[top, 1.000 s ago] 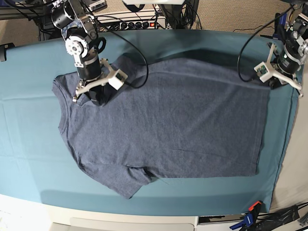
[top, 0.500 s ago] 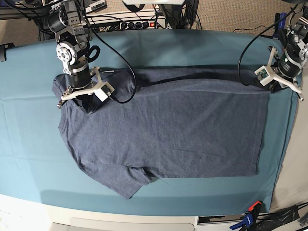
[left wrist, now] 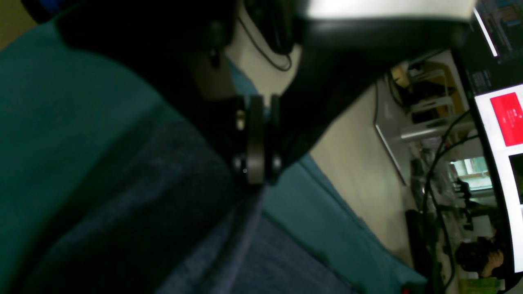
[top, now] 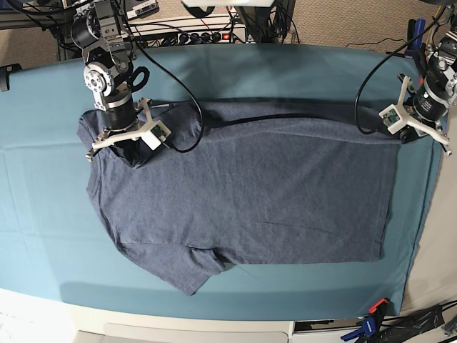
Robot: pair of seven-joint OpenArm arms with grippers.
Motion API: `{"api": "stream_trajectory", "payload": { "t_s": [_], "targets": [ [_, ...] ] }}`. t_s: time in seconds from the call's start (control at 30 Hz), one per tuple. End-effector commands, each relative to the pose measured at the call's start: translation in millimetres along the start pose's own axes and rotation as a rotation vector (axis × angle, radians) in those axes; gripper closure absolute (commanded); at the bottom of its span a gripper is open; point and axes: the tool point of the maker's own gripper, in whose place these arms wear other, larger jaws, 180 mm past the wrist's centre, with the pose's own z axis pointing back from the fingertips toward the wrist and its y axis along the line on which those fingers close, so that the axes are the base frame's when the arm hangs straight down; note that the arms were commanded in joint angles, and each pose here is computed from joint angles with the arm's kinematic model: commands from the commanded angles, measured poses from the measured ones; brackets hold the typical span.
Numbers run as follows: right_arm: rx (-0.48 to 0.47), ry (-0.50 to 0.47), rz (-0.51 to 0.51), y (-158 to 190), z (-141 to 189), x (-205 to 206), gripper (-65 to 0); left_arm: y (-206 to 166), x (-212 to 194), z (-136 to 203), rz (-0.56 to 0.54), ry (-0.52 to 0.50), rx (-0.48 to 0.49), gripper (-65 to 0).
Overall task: Fold the T-shirt properly
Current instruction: 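Swing both grippers forward, laying the held edge over the shirt, then press the folded strip flat with both grippers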
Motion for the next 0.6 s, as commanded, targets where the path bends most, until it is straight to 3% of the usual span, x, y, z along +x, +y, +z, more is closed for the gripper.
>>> {"api": "stream_trajectory", "payload": {
  "t_s": [0.0,0.3,0.57],
  "targets": [
    [-0.056,-0.025,-0.002,-17.0,0.0,5.1,0.0,11.9,3.6,1.7,-0.018,-0.013,0.031,0.0],
    [-0.168,0.001,-0.056,-37.0,2.2,-0.3,0.0,10.7,-4.0,-0.1,-0.014,0.011,0.027,0.0],
    [-0.172,-0.001,-0.059,-37.7,2.3,0.0,0.0,9.3,-4.6,-1.4,-0.008,-0.001,0.021,0.0]
  ]
}}
